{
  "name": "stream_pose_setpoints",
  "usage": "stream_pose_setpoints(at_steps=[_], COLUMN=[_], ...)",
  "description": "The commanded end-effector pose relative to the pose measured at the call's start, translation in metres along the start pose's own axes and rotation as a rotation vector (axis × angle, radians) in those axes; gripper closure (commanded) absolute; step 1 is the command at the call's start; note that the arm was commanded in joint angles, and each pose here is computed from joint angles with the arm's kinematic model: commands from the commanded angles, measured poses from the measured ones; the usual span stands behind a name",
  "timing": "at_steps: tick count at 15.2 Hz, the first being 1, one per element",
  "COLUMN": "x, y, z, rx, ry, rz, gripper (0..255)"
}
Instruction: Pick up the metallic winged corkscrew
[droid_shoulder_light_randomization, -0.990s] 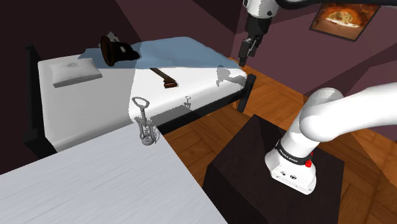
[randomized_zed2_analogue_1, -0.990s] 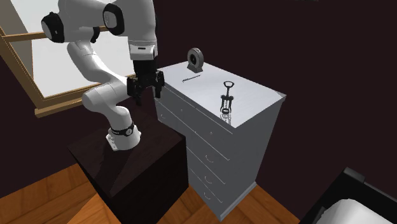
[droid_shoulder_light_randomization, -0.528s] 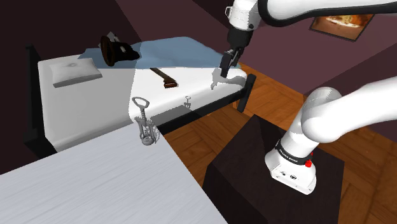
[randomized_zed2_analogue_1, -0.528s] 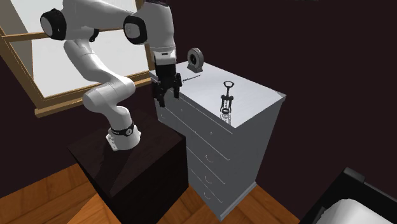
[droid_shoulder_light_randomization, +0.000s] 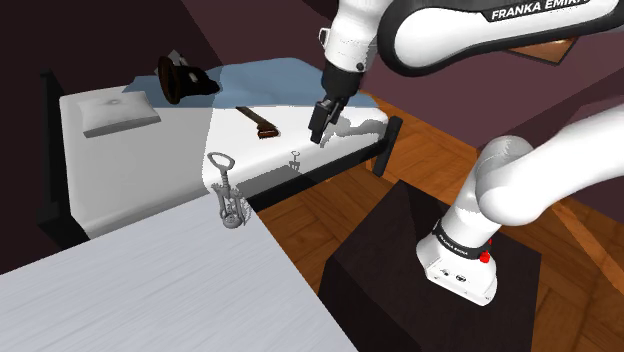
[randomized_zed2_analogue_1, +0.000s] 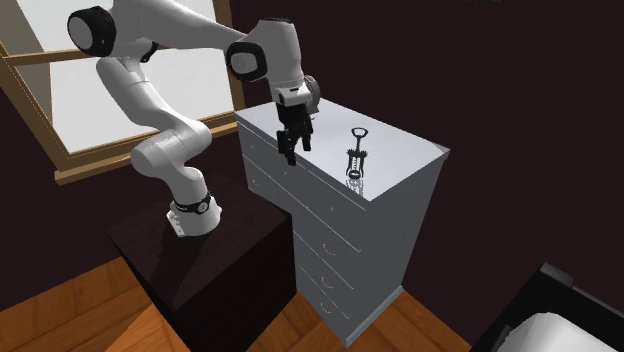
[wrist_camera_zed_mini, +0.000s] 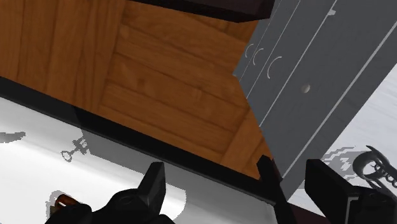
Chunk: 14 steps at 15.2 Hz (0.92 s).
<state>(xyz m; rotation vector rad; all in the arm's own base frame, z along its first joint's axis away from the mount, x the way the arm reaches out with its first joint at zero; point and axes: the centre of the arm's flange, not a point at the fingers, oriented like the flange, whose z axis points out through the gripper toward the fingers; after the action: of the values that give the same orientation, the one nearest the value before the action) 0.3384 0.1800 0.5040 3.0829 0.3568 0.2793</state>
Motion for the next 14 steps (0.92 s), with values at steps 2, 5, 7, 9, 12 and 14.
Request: stream_pose_setpoints(at_steps=[2,5,7,9,12,14], x=[0.011,0.021,0.028,0.034,0.043,0.048], y=[-0.030,-0.063,-0.084,-0.106,-0.139,-0.161], z=[0.008,0.017,0.022,0.027,0.033,0.037], rx=[0.023,0.045,0.059,0.074,0.096,0.110], ry=[0.033,0.065,0.085,0.106,0.138,0.159], rz=[-0.027,-0.054,-0.072,-0.090,-0.117,-0.135], gripper=[0,0,0,0,0,0])
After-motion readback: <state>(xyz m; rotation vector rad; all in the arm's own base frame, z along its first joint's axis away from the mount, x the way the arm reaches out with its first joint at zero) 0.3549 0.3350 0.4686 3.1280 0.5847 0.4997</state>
